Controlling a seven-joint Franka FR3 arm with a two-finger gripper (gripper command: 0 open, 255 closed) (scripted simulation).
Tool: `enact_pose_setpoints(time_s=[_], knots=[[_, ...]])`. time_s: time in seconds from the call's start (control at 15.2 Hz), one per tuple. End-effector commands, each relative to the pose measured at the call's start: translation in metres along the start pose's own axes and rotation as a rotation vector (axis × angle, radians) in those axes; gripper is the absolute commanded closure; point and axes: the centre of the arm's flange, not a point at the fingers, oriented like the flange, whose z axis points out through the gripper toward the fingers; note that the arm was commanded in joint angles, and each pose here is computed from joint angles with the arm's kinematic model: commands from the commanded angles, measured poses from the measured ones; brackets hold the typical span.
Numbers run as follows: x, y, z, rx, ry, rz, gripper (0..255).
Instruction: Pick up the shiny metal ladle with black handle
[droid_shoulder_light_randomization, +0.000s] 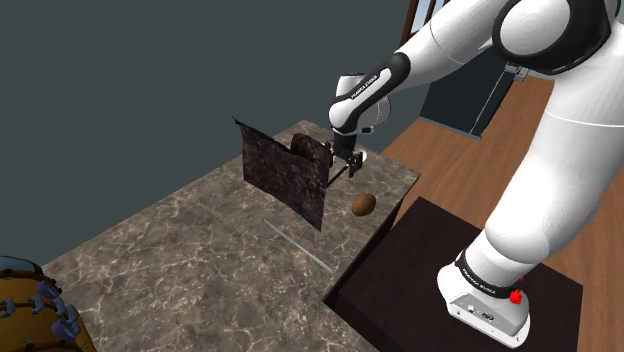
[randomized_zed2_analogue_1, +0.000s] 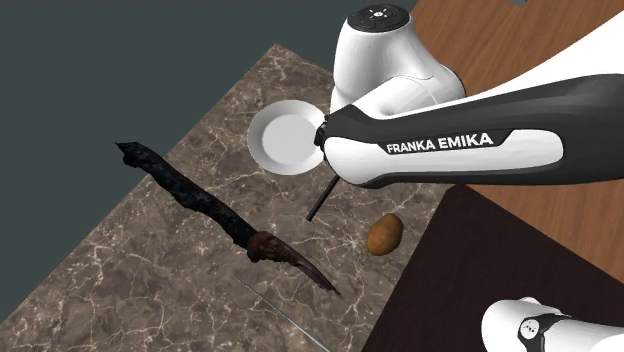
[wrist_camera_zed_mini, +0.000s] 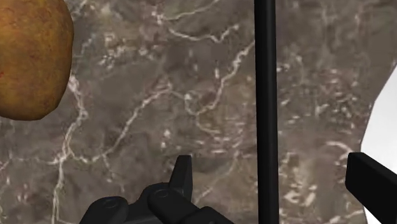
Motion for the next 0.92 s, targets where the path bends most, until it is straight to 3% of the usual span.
enact_pose_setpoints(time_s=[0.0, 0.13, 0.2, 0.86], knots=[[0.0018, -0.0019, 0.0107, 0.001, 0.000, 0.001, 0], [0.0021, -0.0022, 0.0137, 0.001, 0.000, 0.001, 0], [0.0016, -0.0017, 0.0141, 0.001, 0.000, 0.001, 255], [0.0015, -0.0018, 0.0085, 0.001, 0.000, 0.001, 255]])
